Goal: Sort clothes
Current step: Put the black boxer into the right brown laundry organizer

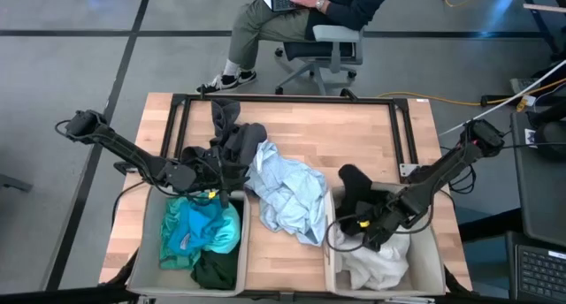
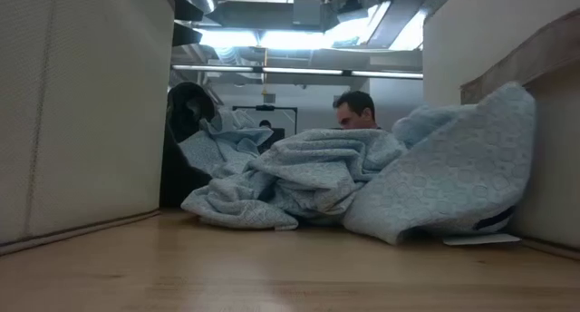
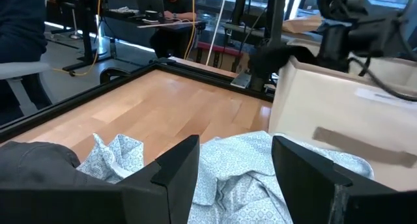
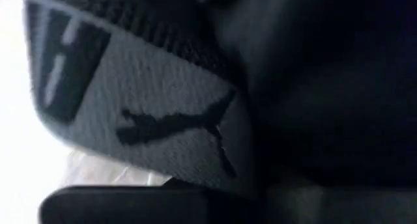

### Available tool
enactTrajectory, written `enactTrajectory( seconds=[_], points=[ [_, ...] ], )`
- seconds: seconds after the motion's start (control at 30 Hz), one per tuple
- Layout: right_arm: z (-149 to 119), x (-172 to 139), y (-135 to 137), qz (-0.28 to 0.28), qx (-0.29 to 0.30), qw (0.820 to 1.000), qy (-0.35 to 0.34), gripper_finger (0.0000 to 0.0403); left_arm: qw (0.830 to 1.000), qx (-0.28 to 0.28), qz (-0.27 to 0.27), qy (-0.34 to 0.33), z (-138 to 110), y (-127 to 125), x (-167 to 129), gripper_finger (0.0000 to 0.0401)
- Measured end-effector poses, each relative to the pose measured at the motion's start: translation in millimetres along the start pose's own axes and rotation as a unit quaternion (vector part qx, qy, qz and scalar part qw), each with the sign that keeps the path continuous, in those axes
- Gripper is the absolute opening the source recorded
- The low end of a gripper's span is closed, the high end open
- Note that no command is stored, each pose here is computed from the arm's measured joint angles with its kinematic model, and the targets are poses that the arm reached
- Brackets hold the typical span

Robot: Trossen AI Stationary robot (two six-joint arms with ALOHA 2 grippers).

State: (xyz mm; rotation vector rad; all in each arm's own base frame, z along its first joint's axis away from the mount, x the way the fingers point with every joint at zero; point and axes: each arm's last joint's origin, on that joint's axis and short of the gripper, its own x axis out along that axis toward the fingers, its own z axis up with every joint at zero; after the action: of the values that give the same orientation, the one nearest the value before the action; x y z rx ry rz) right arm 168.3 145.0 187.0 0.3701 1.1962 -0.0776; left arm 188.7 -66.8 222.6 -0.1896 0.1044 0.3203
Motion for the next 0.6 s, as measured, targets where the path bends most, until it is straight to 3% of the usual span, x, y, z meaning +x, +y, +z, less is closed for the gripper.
enactTrajectory(
  seconds=[0.1, 0.37, 0.6],
  points=[
    [-6.3, 9.4, -7.4, -0.009, 0.016, 1.0, 0.005, 0.0069, 1.0, 0.0, 0.001, 0.0, 0.1, 0.2, 0.2, 0.0182],
    [-8.8, 10.6, -8.6, -0.005, 0.035, 0.999, 0.027, 0.0213, 1.0, 0.002, 0.001, 0.0, 0.1, 0.3, 0.2, 0.0182],
    [6.4, -19.8, 10.3, 0.022, 0.003, 0.997, 0.076, 0.0254, 1.0, 0.001, 0.007, -0.001, 0.6, 2.3, 1.8, 0.0182]
  ],
)
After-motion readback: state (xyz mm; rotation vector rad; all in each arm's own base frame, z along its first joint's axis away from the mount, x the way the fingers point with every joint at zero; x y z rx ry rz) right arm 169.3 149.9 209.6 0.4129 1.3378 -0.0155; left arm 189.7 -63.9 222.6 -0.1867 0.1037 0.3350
